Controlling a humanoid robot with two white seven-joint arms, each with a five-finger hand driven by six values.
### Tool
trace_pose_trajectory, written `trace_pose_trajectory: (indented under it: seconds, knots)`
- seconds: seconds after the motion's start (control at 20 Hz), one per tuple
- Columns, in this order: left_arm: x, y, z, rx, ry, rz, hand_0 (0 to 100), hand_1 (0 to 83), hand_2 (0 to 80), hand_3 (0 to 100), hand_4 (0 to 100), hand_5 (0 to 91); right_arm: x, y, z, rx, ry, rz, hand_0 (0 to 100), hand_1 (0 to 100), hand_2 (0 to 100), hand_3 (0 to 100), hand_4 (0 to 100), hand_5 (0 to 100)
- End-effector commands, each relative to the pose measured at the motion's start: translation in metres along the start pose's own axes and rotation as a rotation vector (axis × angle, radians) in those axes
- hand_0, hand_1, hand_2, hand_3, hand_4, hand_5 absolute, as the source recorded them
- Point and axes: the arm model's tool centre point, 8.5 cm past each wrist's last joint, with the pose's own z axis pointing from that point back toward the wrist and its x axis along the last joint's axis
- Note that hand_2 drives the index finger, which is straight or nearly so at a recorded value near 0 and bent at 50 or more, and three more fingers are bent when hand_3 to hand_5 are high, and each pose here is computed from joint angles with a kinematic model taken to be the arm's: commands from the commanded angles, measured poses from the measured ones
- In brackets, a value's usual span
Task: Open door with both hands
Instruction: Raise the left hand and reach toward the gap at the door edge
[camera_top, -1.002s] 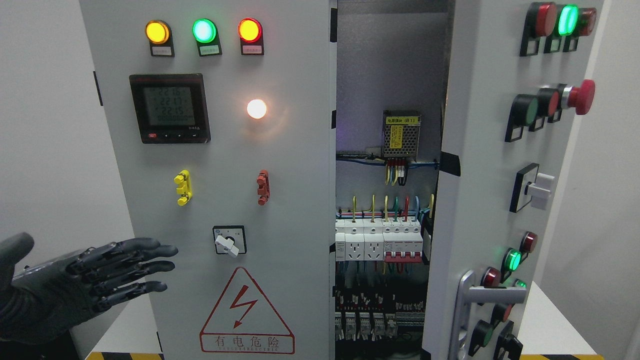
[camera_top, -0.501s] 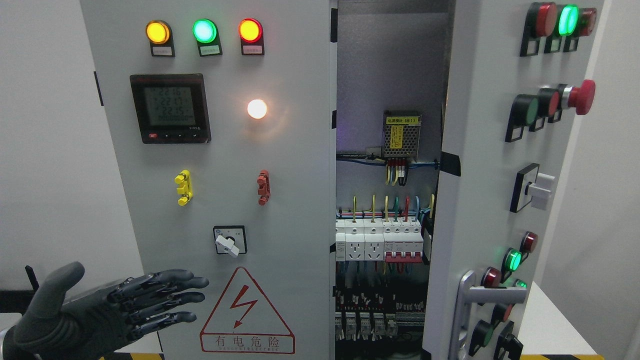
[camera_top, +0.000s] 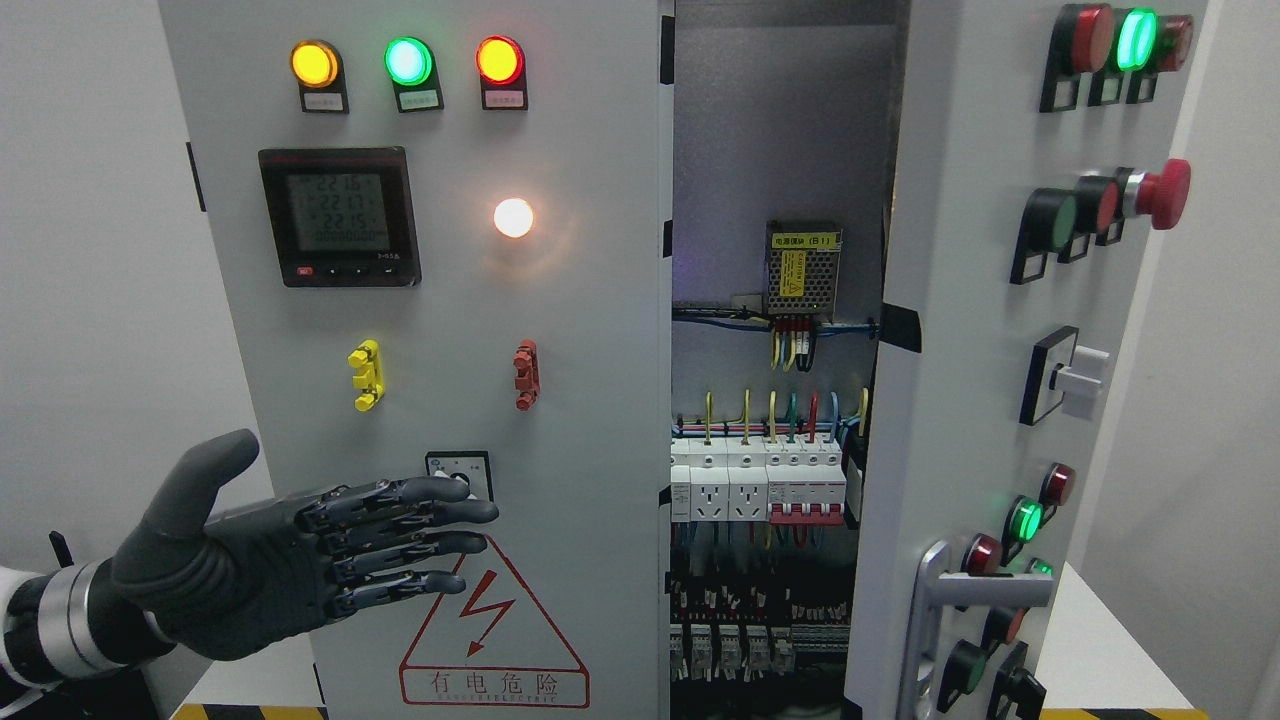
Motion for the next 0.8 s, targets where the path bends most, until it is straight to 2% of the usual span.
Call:
trace_pose_trajectory:
  seconds: [0.0,0.2,0.5,0.65,0.75]
  knots:
    - [-0.050,-0.006,-0.026,-0.061,0.131,0.164,0,0.0,0.0,0,0,0.0,0.011,0.001,-0.001,0.002,-0.032,0.003,38,0,0,0,0,0]
    - [-0.027,-0.006,-0.039,-0.079,0.115,0.205,0,0.0,0.0,0,0,0.0,0.011,0.001,-0.001,0.002,-0.032,0.003,38,0,0,0,0,0]
    - [-0.025,-0.008,-0.070,-0.138,0.112,0.205,0,0.0,0.0,0,0,0.0,0.011,0.001,-0.001,0.002,-0.032,0.003,38,0,0,0,0,0]
    - [-0.023,-0.008,-0.091,-0.123,0.104,0.196,0,0.0,0.0,0,0,0.0,0.011,0.001,-0.001,0.002,-0.032,0.003,38,0,0,0,0,0]
    - [-0.017,-0.010,-0.116,-0.142,0.078,0.180,0,0.0,0.0,0,0,0.0,0.011,0.001,-0.001,0.002,-0.032,0.003,38,0,0,0,0,0]
